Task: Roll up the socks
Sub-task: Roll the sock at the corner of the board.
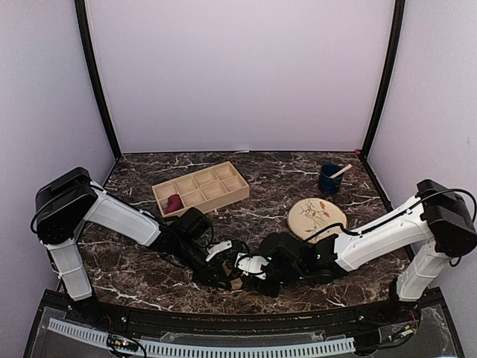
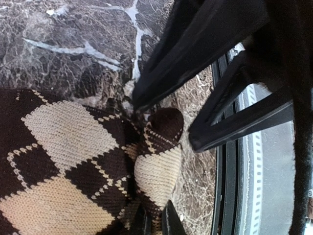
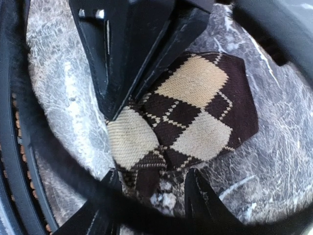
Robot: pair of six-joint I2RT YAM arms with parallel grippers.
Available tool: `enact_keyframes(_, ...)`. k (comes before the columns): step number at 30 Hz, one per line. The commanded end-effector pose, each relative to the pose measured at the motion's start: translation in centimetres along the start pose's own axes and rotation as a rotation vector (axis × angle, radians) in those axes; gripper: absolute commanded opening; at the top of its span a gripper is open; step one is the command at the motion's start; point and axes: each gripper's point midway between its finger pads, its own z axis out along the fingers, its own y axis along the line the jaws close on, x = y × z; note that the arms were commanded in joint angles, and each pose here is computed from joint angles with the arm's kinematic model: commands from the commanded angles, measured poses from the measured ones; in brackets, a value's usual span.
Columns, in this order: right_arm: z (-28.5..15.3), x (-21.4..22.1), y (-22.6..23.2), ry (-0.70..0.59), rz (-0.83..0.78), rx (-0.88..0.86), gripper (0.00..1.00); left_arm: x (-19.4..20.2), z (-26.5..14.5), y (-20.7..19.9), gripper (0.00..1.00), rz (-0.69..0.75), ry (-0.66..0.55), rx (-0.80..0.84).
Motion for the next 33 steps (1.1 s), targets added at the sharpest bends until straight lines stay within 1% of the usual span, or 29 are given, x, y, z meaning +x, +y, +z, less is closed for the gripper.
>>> enact_keyframes(1,0.7,-1.4,0.7,-0.029,-0.061,-0.020,0.42,2.2,0.2,0.0,0.00,-0.084,0.074,0.021)
enact_keyframes(14,1.2,-1.6,3.1,-0.025,-0.121,-0.089,0.41,2.6,0.5,0.5,0.00,-0.107,0.089,0.023)
enact_keyframes(28,2.6,0.2,3.0,0.040,-0.140,-0.066,0.33,2.5,0.4,0.5,0.00,-0.112,0.084,0.035)
enact_keyframes(30,2.7,0.5,2.9,0.048,-0.142,-0.061,0.28,2.5,0.4,0.4,0.00,-0.113,0.084,0.039)
enact_keyframes(33,3.1,1.0,2.8,0.068,-0.142,-0.057,0.18,2.4,0.4,0.3,0.00,-0.114,0.083,0.043)
